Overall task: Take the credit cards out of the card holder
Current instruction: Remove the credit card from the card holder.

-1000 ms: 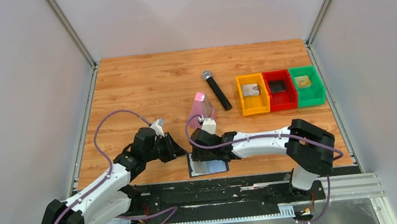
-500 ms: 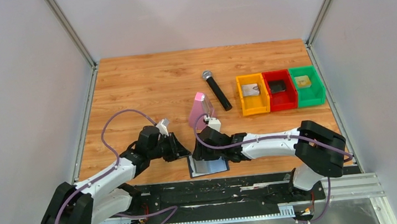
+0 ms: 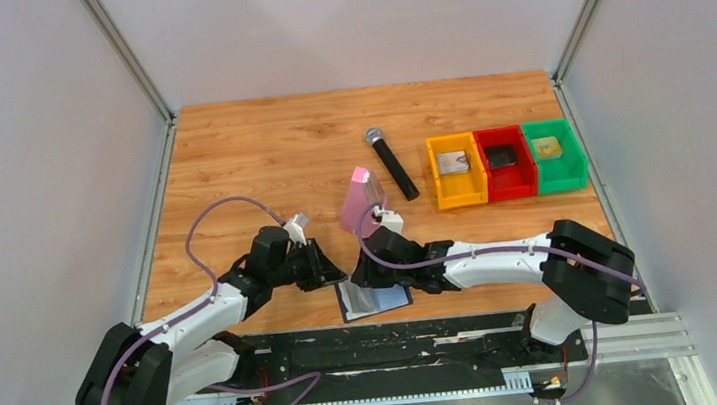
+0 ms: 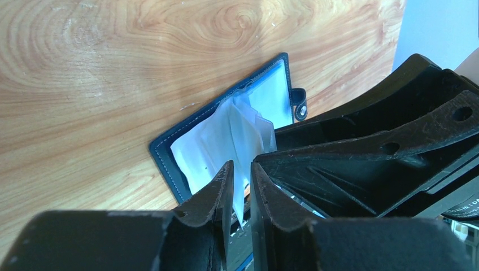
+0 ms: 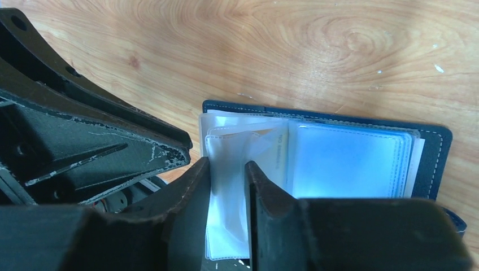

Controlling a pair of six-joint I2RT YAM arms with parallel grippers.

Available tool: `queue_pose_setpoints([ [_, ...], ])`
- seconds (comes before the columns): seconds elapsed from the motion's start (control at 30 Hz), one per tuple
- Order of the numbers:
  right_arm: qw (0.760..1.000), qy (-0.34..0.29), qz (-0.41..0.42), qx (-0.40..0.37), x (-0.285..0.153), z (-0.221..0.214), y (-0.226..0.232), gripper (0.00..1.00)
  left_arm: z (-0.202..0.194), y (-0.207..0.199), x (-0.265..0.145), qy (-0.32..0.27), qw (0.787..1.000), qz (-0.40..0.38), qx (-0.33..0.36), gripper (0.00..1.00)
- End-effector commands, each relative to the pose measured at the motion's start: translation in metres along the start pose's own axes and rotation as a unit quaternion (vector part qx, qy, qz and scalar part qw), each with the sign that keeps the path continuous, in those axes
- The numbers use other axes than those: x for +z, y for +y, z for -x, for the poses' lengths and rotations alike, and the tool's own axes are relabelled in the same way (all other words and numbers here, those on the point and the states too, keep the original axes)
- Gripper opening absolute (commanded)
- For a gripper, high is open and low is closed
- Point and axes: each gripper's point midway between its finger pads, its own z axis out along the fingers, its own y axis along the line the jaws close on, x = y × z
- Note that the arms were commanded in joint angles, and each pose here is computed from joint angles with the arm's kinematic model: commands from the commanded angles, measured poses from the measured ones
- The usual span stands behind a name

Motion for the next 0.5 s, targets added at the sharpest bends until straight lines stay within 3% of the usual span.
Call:
queue_pose_setpoints([
  [0.0,0.999,-0.021,0.023,0.008,-0.0076,0.012,0.0104,0.32,0.0063,-0.0092,0.0007,-0.007,1.0,-0.021,0.014,0.24],
  [0.13,1.0,-0.017,0.021,0.009,-0.0074,0.0096,0.0084,0.38,0.005,-0.0063,0.0021,-0.004,1.0,-0.016,0.012,0.25],
  [0.3,0.999,-0.022,0.022,0.01,-0.01,0.0119,0.0089,0.3,0.0029,-0.0063,0.0053,0.003,1.0,-0.023,0.01,0.25],
  [0.47,0.999,-0.021,0.028,0.011,-0.0118,0.0121,0.0115,0.41,0.0026,-0.01,0.007,0.008,0.999,-0.032,0.012,0.25],
])
